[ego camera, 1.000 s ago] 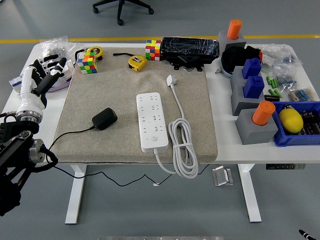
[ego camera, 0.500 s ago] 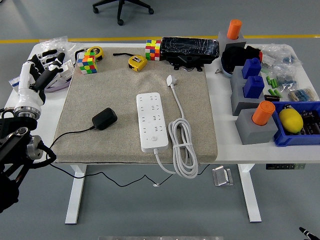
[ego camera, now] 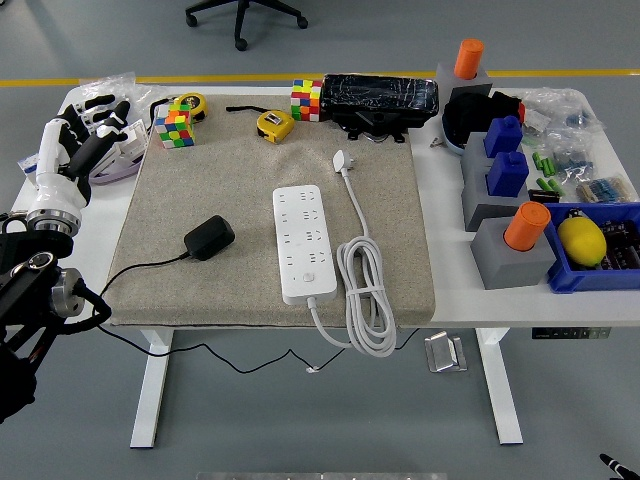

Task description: Put the plug near the board,insert it into the board,press the button,pull the plug out

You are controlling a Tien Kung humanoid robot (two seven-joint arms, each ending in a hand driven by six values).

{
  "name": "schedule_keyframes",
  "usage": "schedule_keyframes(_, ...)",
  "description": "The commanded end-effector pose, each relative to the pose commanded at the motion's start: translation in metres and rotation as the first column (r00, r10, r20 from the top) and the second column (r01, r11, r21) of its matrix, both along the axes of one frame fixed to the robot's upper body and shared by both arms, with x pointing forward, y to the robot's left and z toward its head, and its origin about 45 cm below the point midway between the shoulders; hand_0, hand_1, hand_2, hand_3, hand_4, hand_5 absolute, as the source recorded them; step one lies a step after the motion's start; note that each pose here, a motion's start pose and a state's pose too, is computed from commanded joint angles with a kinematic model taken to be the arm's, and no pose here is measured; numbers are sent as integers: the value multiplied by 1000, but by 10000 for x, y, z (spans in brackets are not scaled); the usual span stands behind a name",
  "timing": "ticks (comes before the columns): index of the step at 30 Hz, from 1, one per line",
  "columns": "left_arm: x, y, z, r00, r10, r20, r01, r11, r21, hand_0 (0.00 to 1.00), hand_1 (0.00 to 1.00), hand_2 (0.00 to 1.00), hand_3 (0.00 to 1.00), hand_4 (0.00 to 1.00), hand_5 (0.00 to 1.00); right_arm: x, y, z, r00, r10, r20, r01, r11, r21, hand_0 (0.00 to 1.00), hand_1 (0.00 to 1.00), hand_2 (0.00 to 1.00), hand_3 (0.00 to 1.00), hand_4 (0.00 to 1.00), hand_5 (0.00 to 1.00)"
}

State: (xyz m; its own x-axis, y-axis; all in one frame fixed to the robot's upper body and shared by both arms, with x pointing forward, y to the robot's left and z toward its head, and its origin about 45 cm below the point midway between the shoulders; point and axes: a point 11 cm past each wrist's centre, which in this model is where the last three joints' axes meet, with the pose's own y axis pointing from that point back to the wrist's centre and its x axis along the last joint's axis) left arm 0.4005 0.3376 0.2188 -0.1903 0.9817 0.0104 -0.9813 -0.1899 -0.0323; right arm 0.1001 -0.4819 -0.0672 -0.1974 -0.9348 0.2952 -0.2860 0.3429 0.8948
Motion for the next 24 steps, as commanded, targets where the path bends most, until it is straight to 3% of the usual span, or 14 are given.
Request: schedule_keyframes(24, -20, 64, 40, 1000, 16, -3, -16, 1000, -20, 491, 566, 577, 609, 851, 368, -43, 18, -17, 1000, -24, 4, 24, 1000, 8, 612, 669, 641, 570, 974, 587)
